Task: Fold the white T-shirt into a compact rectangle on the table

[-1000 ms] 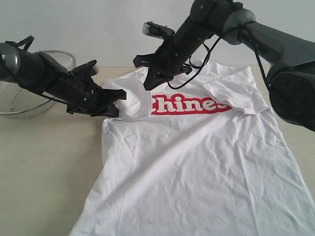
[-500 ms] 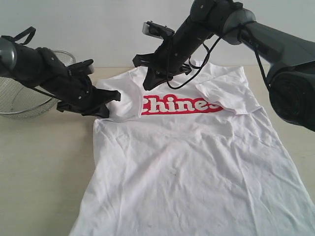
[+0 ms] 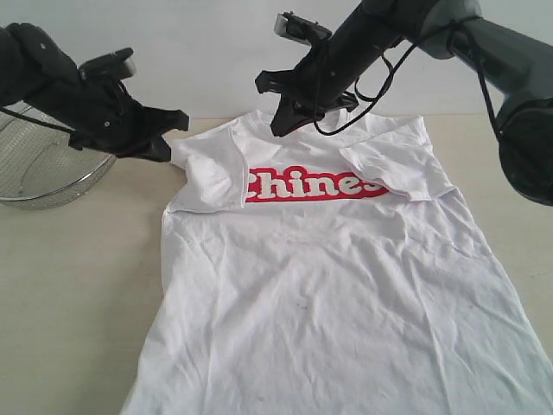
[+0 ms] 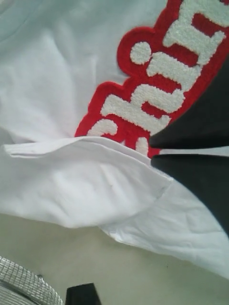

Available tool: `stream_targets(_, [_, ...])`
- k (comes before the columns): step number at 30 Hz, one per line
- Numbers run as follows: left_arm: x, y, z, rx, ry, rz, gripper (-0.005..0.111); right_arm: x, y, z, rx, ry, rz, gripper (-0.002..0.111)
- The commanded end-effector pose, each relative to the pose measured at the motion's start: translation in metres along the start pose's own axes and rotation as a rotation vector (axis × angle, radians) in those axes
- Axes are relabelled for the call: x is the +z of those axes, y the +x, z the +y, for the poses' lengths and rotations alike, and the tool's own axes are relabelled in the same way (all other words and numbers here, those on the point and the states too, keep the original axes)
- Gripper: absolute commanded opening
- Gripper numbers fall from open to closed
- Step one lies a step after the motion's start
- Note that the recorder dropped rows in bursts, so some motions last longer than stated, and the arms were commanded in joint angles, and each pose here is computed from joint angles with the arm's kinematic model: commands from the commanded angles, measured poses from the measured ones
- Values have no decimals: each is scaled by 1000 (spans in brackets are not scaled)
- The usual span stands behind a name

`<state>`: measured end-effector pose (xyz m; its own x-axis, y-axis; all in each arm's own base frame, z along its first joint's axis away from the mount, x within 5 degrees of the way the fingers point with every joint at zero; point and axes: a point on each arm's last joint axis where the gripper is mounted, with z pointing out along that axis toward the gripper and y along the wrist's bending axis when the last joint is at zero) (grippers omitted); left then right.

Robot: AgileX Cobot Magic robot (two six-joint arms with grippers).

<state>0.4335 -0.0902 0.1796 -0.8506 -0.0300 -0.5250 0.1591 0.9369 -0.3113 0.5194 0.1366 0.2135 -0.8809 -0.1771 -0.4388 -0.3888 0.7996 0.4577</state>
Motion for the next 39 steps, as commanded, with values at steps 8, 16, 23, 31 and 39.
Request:
stream_targets(8, [32,-56,22,90,30,21,4,-27,-8,13,-24,-20,-55,0])
stream_targets(16, [70,-54,34,78,21,63,4,-46,-13,24,-54,-15,-89,0])
stream_targets(23, [97,-53,46,98,-21,53,4,-46,-13,25,-60,-17,-90,0])
stream_targets(31, [106,-55,47,129,-32,72,4,-46,-13,25,-61,-18,-90,0])
stream_targets(39, [96,-67,30,347,-174,96,4,-46,-13,25,-64,-18,-90,0])
